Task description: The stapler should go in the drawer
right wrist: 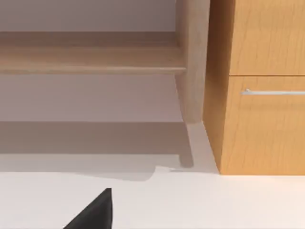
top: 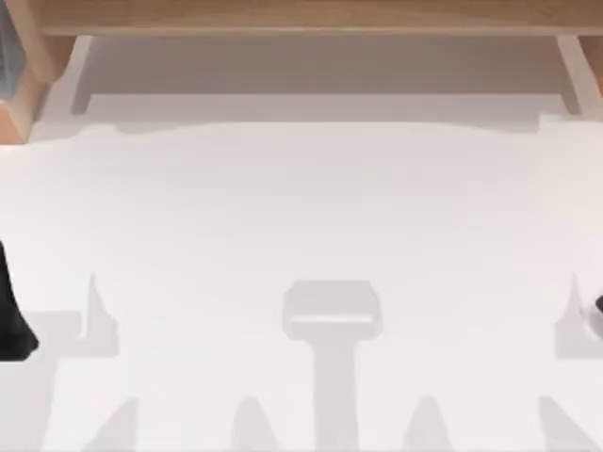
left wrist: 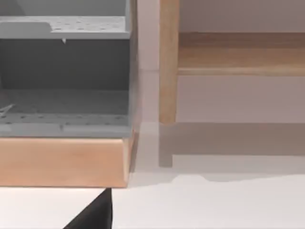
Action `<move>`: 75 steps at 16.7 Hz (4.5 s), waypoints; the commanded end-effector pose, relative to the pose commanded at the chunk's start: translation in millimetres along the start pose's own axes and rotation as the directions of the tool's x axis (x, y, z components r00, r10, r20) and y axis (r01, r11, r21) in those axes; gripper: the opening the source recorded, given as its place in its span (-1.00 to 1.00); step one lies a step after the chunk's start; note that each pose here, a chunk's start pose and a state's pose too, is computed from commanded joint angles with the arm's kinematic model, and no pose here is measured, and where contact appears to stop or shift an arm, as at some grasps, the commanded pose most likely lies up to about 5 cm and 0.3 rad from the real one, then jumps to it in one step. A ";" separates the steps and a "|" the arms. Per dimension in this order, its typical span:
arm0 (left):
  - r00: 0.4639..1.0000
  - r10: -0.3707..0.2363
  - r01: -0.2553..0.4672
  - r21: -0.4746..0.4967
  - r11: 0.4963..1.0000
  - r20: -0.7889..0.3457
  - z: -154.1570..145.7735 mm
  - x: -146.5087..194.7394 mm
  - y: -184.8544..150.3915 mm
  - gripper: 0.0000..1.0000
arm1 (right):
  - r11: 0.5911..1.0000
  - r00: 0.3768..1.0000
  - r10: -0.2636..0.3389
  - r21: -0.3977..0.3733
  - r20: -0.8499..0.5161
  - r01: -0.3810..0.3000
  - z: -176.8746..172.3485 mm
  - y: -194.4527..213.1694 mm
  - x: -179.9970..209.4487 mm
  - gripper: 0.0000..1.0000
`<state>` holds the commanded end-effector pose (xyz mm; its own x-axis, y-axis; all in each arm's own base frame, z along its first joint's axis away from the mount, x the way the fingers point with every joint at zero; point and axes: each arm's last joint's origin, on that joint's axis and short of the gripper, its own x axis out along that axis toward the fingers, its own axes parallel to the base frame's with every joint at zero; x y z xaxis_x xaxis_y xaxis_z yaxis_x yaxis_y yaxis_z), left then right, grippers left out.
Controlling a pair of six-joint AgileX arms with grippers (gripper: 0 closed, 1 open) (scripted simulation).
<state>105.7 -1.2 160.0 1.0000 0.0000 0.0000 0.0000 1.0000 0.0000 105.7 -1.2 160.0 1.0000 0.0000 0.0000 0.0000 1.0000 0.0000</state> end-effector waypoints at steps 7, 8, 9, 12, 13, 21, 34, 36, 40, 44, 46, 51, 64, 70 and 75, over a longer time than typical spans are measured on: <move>1.000 0.000 0.000 0.000 1.000 0.000 0.0 0.0 0.0 1.00 | 0.986 0.993 -0.069 -0.147 0.092 0.082 41.1 -7.5 4.3 1.00; 1.000 0.000 0.000 0.000 1.000 0.000 0.0 0.0 0.0 1.00 | 0.973 0.989 -0.087 -0.203 0.117 0.110 54.6 -10.0 7.9 1.00; 1.000 0.000 0.000 0.000 1.000 0.000 0.0 0.0 0.0 1.00 | 0.954 0.985 -0.104 -0.266 0.139 0.138 68.5 -13.0 13.1 1.00; 1.000 0.000 0.000 0.000 1.000 0.000 0.0 0.0 0.0 1.00 | 0.854 0.970 -0.144 -0.470 0.195 0.221 109.5 -25.8 41.3 1.00; 1.000 0.000 0.000 0.000 1.000 0.000 0.0 0.0 0.0 1.00 | 0.807 0.966 -0.153 -0.539 0.207 0.243 120.8 -31.9 55.4 1.00; 1.000 0.000 0.000 0.000 1.000 0.000 0.0 0.0 0.0 1.00 | 0.326 0.978 -0.139 -0.926 0.155 0.193 100.6 -114.5 213.1 1.00; 1.000 0.000 0.000 0.000 1.000 0.000 0.0 0.0 0.0 1.00 | 0.000 1.000 -0.010 -1.000 0.000 0.000 -70.8 -179.2 297.5 1.00; 1.000 0.000 0.000 0.000 1.000 0.000 0.0 0.0 0.0 1.00 | 0.000 1.000 -0.010 -1.000 0.000 0.000 -70.8 -179.2 297.5 1.00; 1.000 0.000 0.000 0.000 1.000 0.000 0.0 0.0 0.0 1.00 | 0.001 1.000 -0.009 -1.000 -0.001 -0.001 -70.5 -177.7 300.6 1.00; 1.000 0.000 0.000 0.000 1.000 0.000 0.0 0.0 0.0 1.00 | 0.000 1.000 -0.010 -1.000 0.000 0.000 -70.7 -179.2 316.7 1.00; 1.000 0.000 0.000 0.000 1.000 0.000 0.0 0.0 0.0 1.00 | 0.000 1.000 -0.010 -1.000 0.000 0.000 -70.8 -179.5 322.1 1.00; 1.000 0.000 0.000 0.000 1.000 0.000 0.0 0.0 0.0 1.00 | 0.000 1.000 -0.010 -1.000 0.000 0.000 -70.8 -179.5 322.5 0.85; 1.000 0.000 0.000 0.000 1.000 0.000 0.0 0.0 0.0 1.00 | 0.000 1.000 -0.010 -1.000 0.000 0.000 -70.8 -179.5 322.5 -1.00; 1.000 0.000 0.000 0.000 1.000 0.000 0.0 0.0 0.0 1.00 | 0.000 1.000 -0.010 -1.000 0.000 0.000 -70.8 -179.5 322.5 -1.00; 1.000 0.000 0.000 0.000 1.000 0.000 0.0 0.0 0.0 1.00 | 0.001 1.000 -0.019 -1.000 0.003 0.003 -69.9 -182.7 312.8 -1.00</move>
<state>105.7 -1.2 160.0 1.0000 0.0000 0.0000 0.0000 1.0000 0.0000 418.5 -183.9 90.1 0.9998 -0.0186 0.0026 0.0026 0.0006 -1.0000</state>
